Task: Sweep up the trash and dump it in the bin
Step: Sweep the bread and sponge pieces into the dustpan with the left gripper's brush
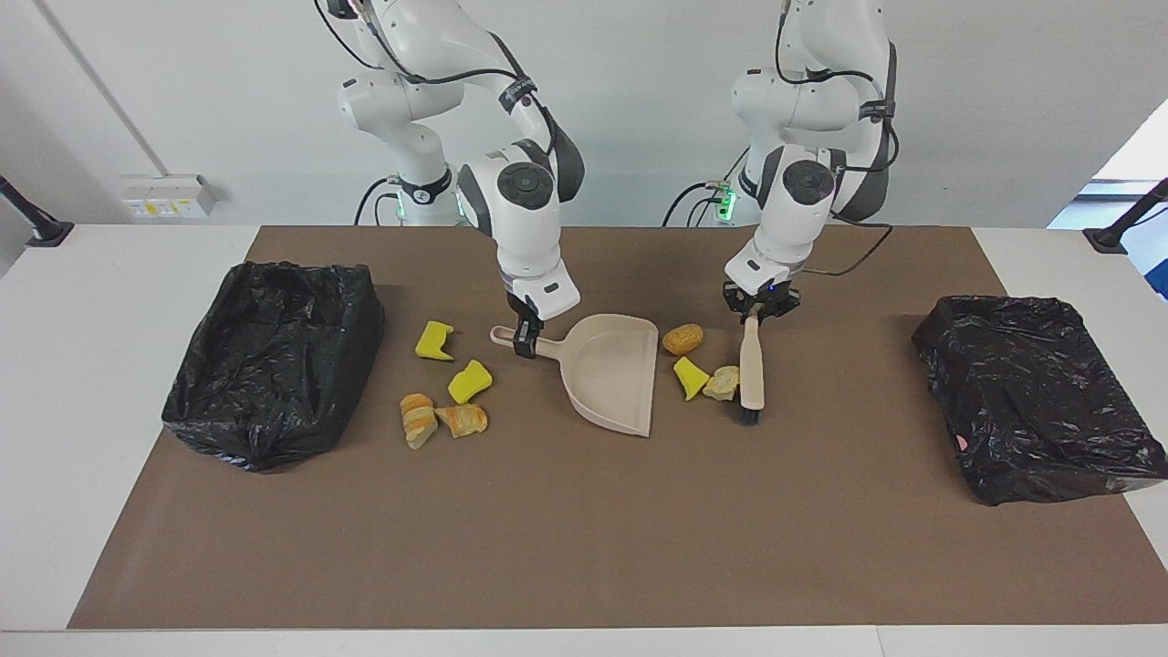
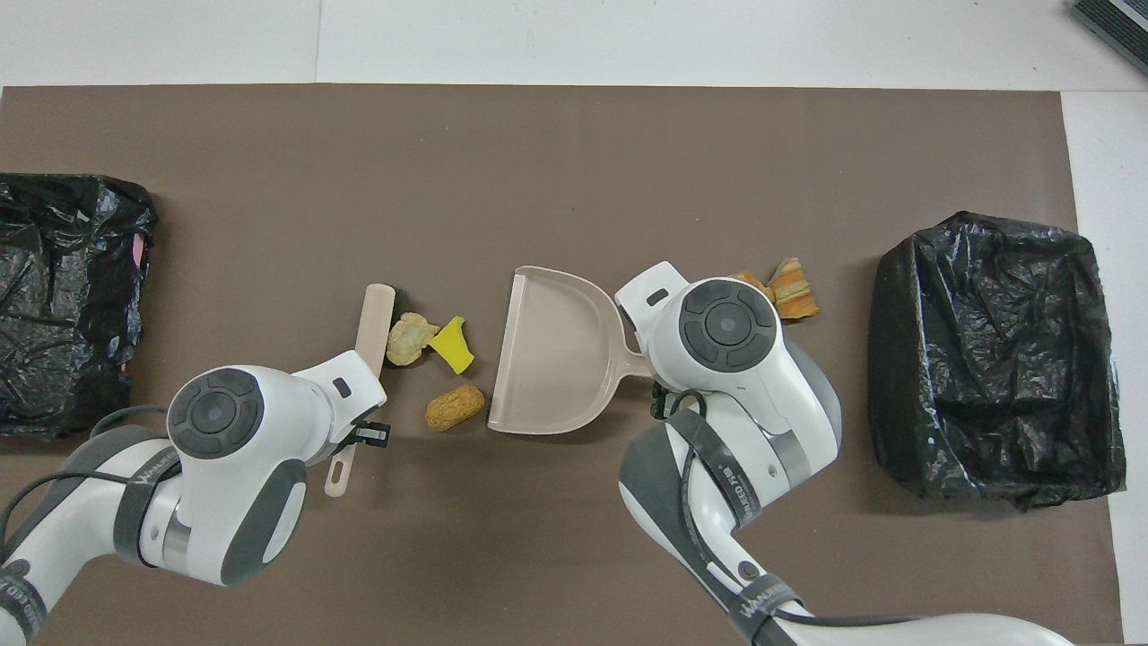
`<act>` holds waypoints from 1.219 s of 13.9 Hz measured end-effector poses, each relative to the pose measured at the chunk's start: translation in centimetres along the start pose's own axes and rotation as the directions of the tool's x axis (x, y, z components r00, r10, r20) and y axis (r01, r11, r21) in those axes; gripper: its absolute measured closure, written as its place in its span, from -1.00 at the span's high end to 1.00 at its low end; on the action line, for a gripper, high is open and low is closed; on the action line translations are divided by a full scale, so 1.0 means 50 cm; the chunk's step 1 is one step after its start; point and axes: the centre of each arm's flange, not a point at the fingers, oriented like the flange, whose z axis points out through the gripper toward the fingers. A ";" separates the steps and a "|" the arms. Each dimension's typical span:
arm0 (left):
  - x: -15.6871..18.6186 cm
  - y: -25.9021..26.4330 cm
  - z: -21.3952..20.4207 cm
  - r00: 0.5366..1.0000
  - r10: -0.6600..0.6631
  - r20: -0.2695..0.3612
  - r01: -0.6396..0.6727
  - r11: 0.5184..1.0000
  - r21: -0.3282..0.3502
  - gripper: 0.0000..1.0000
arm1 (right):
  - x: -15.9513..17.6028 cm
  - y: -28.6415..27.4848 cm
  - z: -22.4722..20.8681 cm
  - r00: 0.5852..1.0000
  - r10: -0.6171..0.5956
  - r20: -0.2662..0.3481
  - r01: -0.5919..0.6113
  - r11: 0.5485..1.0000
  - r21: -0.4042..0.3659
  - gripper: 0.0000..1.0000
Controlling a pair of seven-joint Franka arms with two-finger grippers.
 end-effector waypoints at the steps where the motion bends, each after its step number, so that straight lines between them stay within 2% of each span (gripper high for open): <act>1: -0.004 0.018 0.000 1.000 -0.026 0.000 0.026 1.000 0.001 -0.47 | -0.006 0.002 0.011 1.000 -0.010 -0.001 0.010 1.000 -0.001 1.00; 3: -0.015 0.062 0.000 0.998 -0.056 -0.001 0.056 0.998 0.003 -0.47 | -0.005 -0.003 0.025 1.000 -0.022 0.001 0.022 1.000 0.004 1.00; 5: -0.026 0.100 -0.001 0.998 -0.069 -0.003 0.069 0.998 0.004 -0.47 | 0.001 -0.009 0.027 1.000 -0.029 0.001 0.029 1.000 0.006 0.59; 6: -0.029 0.111 -0.001 0.997 -0.073 -0.003 0.073 0.997 0.005 -0.47 | 0.003 -0.010 0.026 1.000 -0.031 0.001 0.031 0.999 0.005 0.31; 9: -0.029 0.115 -0.004 0.996 -0.086 -0.004 0.086 0.996 0.004 -0.47 | 0.017 -0.020 0.024 0.999 -0.045 0.000 0.045 0.999 0.003 -0.34; 11: -0.024 0.110 -0.017 0.984 -0.177 0.029 0.177 0.984 0.013 -0.47 | 0.024 -0.025 0.023 0.999 -0.054 0.002 0.054 0.999 0.002 -0.37; 14: -0.027 0.115 -0.046 0.925 -0.372 0.076 0.368 0.928 0.060 -0.47 | 0.023 -0.025 0.024 0.999 -0.054 0.003 0.054 0.999 0.003 -0.37; 17: -0.047 0.119 -0.069 0.896 -0.437 0.083 0.432 0.899 0.064 -0.47 | 0.023 -0.025 0.024 0.998 -0.055 0.003 0.055 0.998 0.002 -0.37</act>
